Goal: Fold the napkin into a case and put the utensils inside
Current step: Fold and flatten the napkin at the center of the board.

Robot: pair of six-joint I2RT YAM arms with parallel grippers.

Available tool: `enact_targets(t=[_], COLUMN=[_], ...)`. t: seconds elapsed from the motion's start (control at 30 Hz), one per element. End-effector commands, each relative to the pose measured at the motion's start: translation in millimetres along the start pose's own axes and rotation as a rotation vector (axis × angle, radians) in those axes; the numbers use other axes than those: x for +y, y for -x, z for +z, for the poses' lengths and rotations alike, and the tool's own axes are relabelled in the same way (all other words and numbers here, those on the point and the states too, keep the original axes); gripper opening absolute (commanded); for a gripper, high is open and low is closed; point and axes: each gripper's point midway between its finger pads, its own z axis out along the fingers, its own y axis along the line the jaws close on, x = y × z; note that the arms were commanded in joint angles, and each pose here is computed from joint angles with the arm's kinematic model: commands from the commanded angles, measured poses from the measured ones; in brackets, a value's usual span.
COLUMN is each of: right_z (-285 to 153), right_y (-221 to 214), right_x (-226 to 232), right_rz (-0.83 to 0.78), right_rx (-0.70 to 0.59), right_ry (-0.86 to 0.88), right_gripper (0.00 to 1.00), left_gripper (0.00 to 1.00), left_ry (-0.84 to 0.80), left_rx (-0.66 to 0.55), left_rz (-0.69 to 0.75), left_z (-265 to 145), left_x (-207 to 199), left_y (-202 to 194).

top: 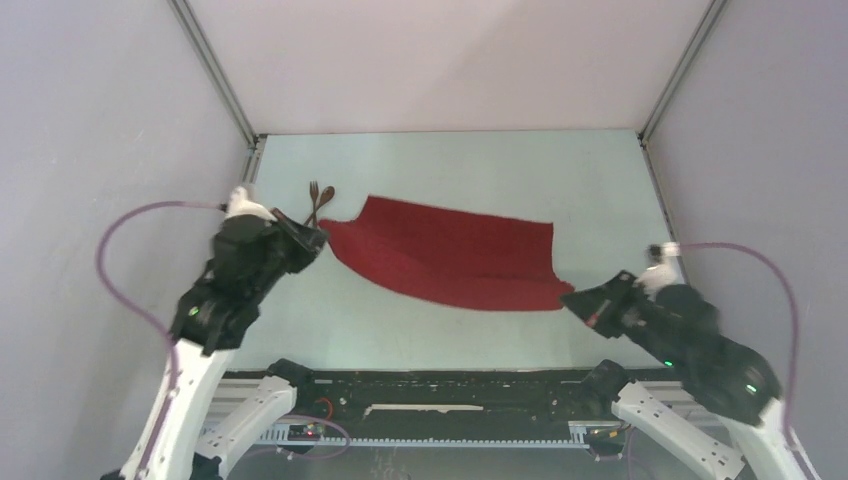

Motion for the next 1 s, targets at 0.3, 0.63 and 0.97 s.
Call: enact_targets(t=[0.3, 0.63, 0.97], right_z=[-115, 1, 186], right_y=[118, 226, 269], right_x=[121, 87, -83], right_rz=[-0.249, -0.091, 0.098], right_rx=[-0.485, -0.483, -0.168], right_ry=[0.411, -0.095, -0.355], right_gripper=[0.0, 0.0, 0.0], left_gripper=[0.0, 0.0, 0.0], left_ry=[-0.614, -0.309, -0.214], left_rx=[-0.407, -0.243, 0.093], left_rz=[0.094, 0.086, 0.049], left_z=[-140, 81, 356], left_x=[-166, -210, -172], left_y=[136, 161, 61])
